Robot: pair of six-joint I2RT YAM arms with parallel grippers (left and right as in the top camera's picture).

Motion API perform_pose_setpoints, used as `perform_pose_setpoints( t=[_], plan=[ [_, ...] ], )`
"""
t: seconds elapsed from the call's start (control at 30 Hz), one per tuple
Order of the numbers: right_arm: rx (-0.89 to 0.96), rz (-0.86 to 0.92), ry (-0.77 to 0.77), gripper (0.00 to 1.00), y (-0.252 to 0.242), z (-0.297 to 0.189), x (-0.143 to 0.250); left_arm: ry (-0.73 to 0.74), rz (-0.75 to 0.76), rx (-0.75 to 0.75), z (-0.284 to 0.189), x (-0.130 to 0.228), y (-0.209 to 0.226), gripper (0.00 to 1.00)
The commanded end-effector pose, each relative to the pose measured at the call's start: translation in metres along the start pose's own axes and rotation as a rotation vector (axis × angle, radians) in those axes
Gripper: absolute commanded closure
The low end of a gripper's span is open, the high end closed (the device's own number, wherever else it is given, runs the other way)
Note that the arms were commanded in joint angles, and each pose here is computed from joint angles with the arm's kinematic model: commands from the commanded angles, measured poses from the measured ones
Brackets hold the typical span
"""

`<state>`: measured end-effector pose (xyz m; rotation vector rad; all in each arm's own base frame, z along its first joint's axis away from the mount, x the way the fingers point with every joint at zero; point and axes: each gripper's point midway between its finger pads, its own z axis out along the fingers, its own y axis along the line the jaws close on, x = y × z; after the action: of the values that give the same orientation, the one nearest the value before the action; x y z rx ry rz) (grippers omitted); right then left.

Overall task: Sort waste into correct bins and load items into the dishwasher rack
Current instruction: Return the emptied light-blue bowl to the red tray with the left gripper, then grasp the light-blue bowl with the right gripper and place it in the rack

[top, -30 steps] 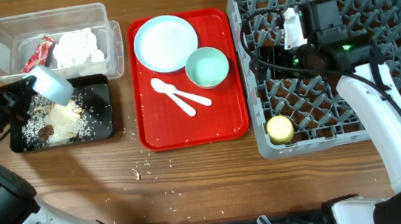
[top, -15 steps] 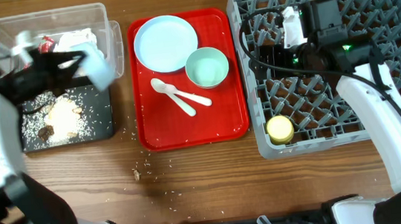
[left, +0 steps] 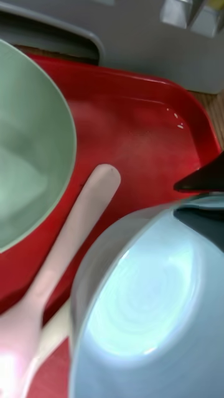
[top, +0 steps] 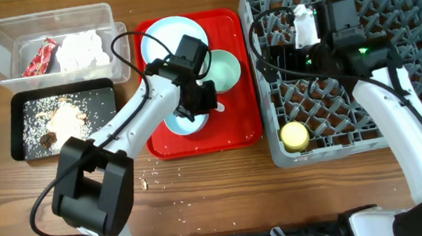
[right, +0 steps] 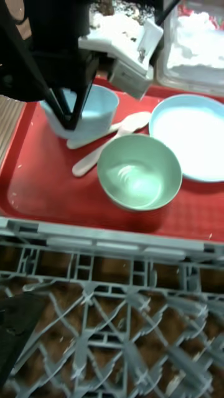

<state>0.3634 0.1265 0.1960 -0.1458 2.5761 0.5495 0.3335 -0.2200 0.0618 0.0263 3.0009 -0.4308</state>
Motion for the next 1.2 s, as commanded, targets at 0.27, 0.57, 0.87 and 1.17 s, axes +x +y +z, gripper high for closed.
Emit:
perform_pose_setpoints(
  t=[0.27,0.57,0.87,1.17],
  plan=[
    [-0.114,-0.066,0.065,0.04,0.07,0.051,0.013,-0.317,-0.322,0.004,-0.144,-0.07,0.101,0.48],
    [-0.042,-0.097,0.301,0.38,0.091,0.149,0.084,-0.411,-0.495,-0.034,-0.172,-0.083,0.177,0.47],
    [-0.023,-0.104,0.36,0.63,0.091,0.176,0.091,-0.419,-0.489,-0.033,-0.173,-0.085,0.177,0.47],
    [0.0,-0.118,0.374,0.96,0.098,0.157,0.076,-0.42,-0.489,-0.033,-0.173,-0.085,0.177,0.47]
  ],
)
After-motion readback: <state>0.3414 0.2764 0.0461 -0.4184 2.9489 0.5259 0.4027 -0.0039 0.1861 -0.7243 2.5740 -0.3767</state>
